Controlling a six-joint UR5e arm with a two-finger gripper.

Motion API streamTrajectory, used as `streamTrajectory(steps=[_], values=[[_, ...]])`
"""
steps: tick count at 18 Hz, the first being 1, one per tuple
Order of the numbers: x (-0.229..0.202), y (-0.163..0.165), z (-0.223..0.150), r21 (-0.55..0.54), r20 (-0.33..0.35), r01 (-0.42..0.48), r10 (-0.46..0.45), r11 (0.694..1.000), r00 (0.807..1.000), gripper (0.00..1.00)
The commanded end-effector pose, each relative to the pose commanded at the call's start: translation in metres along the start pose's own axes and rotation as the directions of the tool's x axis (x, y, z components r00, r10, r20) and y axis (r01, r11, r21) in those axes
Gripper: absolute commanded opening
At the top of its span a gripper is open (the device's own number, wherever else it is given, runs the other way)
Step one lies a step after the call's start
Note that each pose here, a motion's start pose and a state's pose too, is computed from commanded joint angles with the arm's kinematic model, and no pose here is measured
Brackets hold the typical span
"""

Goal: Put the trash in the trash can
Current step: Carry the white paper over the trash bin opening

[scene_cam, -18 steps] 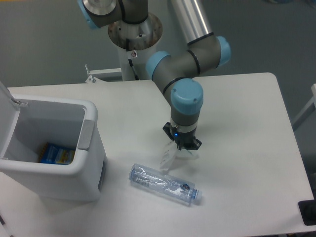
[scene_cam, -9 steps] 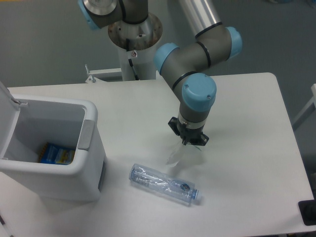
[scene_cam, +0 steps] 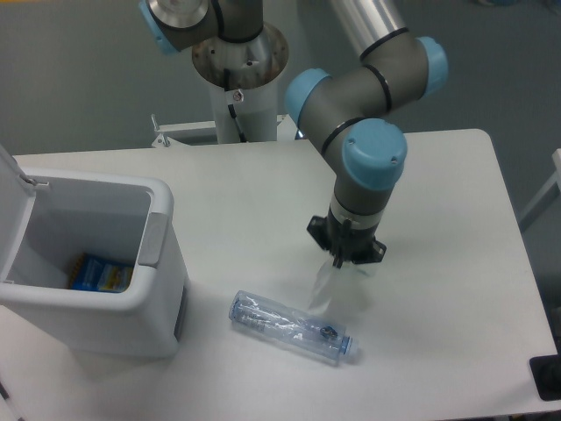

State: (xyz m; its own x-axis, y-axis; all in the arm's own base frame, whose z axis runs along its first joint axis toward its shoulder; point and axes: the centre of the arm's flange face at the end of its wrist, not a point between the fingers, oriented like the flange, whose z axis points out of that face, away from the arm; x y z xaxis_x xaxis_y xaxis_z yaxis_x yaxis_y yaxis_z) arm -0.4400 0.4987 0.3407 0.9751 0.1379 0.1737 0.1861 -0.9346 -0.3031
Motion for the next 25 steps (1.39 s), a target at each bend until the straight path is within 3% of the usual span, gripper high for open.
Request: streamTrajectory(steps=[3,7,11,19,25], values=[[0.009,-0.009,-0.021,0.131,-0.093,0.076,-0.064,0.988,0.994,0.0],[0.025,-0.025,-0.065,0.209,-0.101,0.138,-0.118,0.968,0.988,0.0],[0.049,-0.039,-0.107,0.301,-0.157,0.182,-0.139,0.936,0.978,0.0],[0.084,-0.049,-0.137,0.353,-0.209,0.21,-0.142,0.912,0.967,0.0],[0.14,-0.051,-0.164,0.38,-0.217,0.174,-0.095,0.908,0.971,0.0]])
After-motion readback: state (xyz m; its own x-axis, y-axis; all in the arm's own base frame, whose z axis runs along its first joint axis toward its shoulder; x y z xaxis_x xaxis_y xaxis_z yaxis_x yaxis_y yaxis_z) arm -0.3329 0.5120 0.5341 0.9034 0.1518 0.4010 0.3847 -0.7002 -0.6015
